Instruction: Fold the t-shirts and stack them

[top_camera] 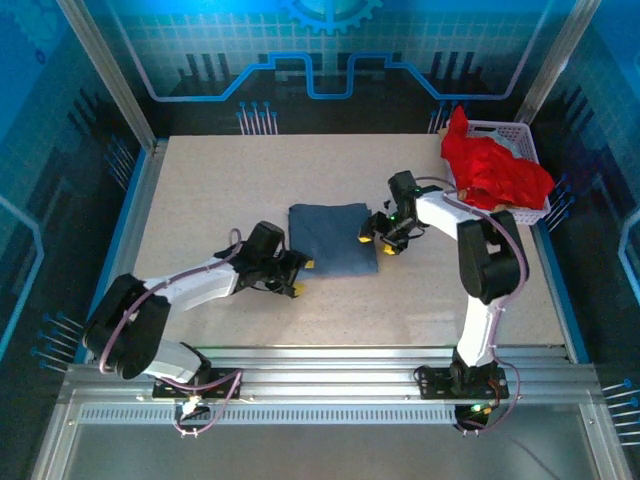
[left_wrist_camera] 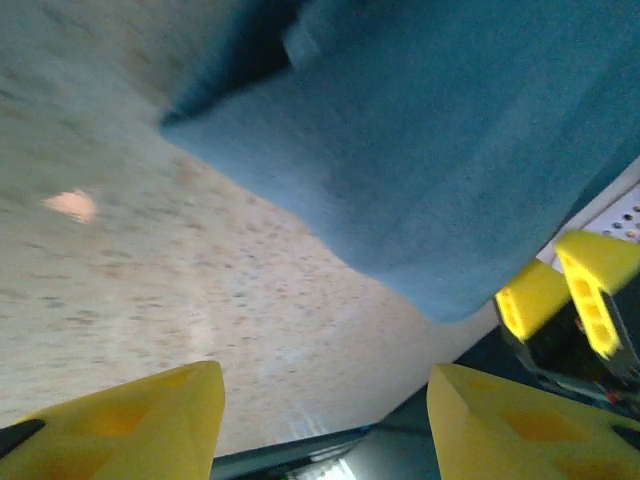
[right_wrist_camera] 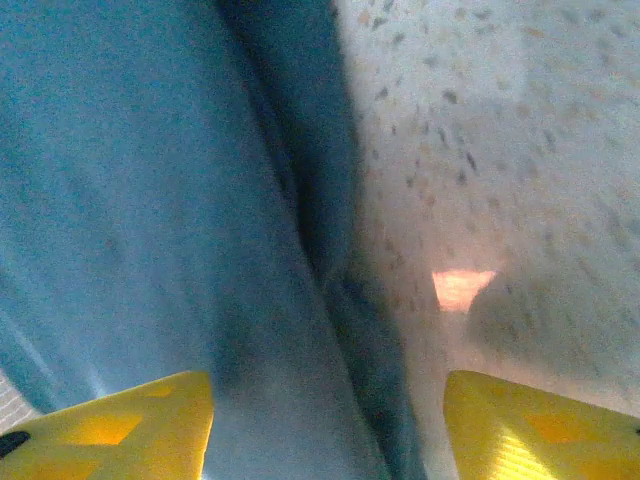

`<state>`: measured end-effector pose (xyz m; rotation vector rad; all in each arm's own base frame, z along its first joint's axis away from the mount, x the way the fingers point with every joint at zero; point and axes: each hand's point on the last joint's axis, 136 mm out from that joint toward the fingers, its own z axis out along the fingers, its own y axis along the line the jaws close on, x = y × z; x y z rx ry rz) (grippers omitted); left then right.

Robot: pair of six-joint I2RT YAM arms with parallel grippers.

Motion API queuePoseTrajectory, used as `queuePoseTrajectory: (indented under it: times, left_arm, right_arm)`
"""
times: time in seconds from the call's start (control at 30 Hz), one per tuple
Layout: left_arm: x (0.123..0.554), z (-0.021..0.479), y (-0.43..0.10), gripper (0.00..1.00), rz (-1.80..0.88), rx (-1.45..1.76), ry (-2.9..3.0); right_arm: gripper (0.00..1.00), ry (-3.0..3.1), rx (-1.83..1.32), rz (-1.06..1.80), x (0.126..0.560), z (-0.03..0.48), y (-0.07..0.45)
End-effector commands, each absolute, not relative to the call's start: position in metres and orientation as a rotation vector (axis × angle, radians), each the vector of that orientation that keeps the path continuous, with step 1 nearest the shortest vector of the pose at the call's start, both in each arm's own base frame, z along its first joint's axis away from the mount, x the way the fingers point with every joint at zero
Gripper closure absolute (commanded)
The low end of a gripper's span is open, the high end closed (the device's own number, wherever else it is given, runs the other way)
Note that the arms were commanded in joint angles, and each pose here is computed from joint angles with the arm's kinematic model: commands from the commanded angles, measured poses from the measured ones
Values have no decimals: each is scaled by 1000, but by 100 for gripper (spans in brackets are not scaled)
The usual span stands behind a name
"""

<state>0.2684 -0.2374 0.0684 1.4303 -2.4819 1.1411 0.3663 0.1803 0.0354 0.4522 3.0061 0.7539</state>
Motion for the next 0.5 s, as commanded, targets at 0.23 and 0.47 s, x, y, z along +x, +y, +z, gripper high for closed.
queuePoseTrajectory:
  times: [0.23,0.47]
  left_arm:
    - [295,75,-246,43,1298,1767,-2296]
    - [269,72,-188,41,1156,1951,-2336]
  right_arm:
    - [57,3033,407,917,387,25,240]
    - [69,3015,465,949,390,26,311]
